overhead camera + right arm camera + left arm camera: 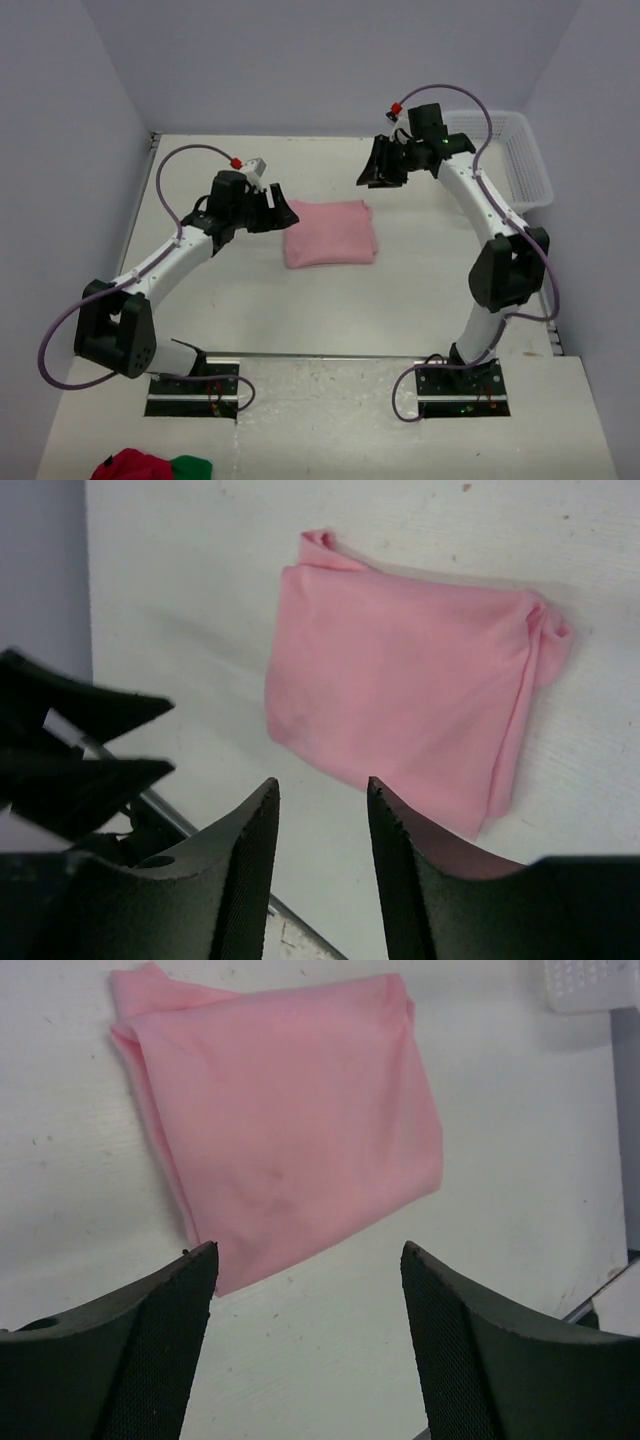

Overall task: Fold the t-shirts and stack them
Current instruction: Smooth out wrinkles on the folded tshirt

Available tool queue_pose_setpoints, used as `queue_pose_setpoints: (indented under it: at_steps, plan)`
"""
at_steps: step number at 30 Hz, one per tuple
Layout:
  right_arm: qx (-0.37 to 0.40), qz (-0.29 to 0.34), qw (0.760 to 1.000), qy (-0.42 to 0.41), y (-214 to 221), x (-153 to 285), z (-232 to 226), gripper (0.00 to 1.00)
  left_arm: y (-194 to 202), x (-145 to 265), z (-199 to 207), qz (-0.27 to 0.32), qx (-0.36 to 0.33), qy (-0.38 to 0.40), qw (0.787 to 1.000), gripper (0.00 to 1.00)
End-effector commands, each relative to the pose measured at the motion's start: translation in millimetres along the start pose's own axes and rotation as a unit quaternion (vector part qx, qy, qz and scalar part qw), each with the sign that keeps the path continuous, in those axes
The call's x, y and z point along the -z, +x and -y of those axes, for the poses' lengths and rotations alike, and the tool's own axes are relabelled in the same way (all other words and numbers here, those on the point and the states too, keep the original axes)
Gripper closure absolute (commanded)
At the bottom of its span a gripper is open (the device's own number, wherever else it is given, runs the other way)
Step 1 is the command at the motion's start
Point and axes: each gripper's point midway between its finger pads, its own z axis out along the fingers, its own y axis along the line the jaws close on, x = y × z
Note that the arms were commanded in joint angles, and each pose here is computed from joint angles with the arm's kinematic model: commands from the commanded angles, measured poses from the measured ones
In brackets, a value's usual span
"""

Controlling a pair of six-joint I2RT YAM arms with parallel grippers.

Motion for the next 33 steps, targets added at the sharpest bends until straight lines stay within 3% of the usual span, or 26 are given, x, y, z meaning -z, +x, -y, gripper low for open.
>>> queue_pose_setpoints:
  at_steps: [1,3,8,12,16,24,33]
  plan:
    - [0.027,0.020,0.998,-0.047,25.1,40.8,-31.1,0.57,-4.5,-13.7,-12.7,-0.046,0.044,0.040,0.997,0.25]
    - [0.057,0.070,0.992,-0.088,29.4,80.3,-58.9,0.55,-10.1,-20.4,-13.3,-0.047,0.050,0.070,0.995,0.25]
    - [0.081,0.092,0.983,-0.133,72.4,124.5,-78.4,0.43,-2.1,-48.2,-47.4,-0.079,0.060,0.044,0.994,0.31]
    - [0.101,0.116,0.978,-0.145,93.7,154.9,-86.7,0.42,14.6,-73.2,-61.2,-0.116,0.069,0.042,0.990,0.39]
    - [0.123,0.138,0.971,-0.150,114.4,179.4,-91.9,0.41,17.8,-86.4,-75.2,-0.126,0.067,0.018,0.990,0.39]
    - [0.135,0.161,0.963,-0.167,129.3,197.2,-98.1,0.39,29.8,-92.1,-96.4,-0.153,0.066,-0.033,0.985,0.39]
    - [0.144,0.174,0.960,-0.168,129.1,201.5,-99.0,0.39,45.7,-101.2,-82.9,-0.180,0.083,0.030,0.980,0.36]
